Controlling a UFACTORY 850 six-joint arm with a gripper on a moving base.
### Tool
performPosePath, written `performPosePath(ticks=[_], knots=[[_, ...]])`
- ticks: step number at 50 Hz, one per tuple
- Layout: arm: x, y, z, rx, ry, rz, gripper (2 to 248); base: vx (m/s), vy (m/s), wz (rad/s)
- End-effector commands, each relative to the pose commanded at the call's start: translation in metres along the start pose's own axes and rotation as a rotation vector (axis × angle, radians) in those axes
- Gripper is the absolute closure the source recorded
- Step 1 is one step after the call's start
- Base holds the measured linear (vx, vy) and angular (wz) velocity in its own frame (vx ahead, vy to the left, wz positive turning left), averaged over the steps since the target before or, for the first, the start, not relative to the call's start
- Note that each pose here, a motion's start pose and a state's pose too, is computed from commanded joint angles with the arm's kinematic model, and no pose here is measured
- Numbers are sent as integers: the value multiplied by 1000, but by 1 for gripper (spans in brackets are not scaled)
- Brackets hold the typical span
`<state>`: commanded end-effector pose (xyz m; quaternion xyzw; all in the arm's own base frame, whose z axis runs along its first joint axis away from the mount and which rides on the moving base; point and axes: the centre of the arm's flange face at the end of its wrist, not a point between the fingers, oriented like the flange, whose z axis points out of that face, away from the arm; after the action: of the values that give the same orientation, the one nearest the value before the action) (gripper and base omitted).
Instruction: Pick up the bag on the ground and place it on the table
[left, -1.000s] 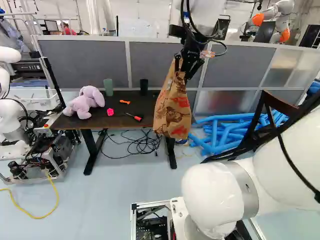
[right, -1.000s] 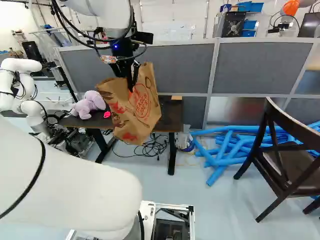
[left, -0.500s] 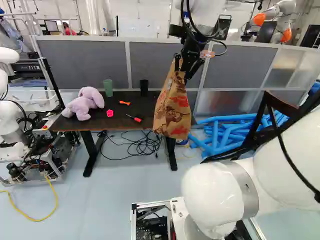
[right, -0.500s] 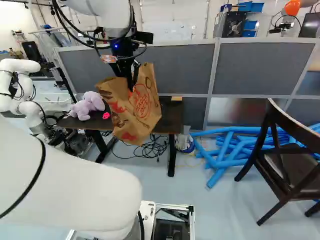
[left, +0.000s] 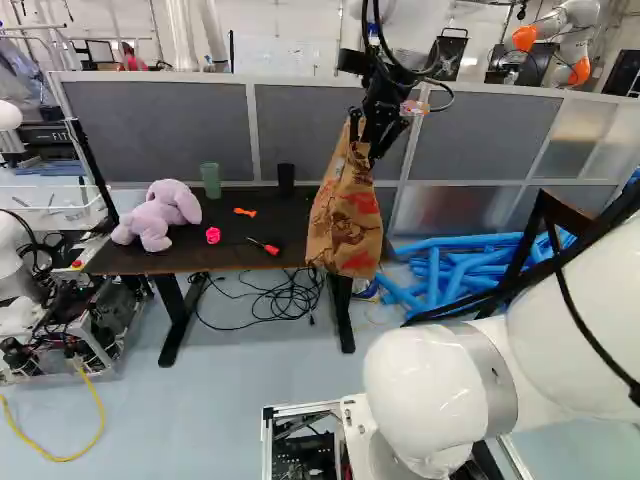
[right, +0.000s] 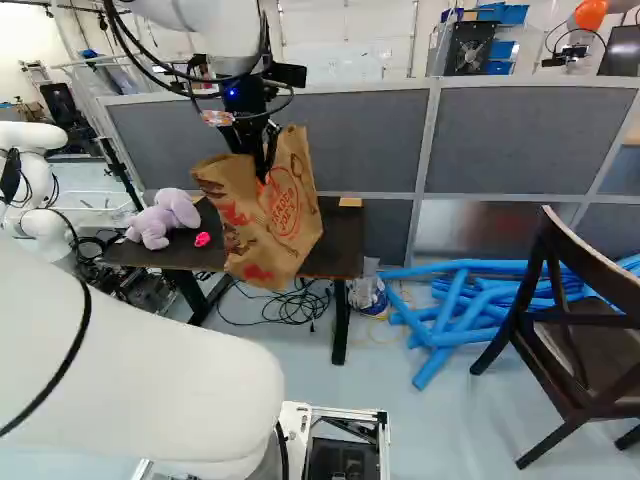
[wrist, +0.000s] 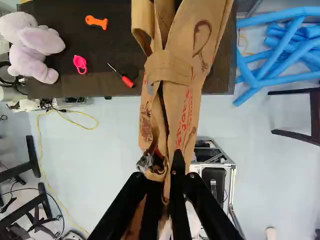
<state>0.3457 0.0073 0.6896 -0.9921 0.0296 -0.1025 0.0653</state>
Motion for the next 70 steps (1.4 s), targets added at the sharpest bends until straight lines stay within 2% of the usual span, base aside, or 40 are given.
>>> performPosePath(ticks=[29, 46, 70], knots=[[0, 0, 0, 0, 0, 0, 227, 132, -7, 93], [0, 0, 0, 0, 0, 0, 227, 29, 10, 47], [17, 5, 2, -19, -8, 4, 227, -1, 0, -2]])
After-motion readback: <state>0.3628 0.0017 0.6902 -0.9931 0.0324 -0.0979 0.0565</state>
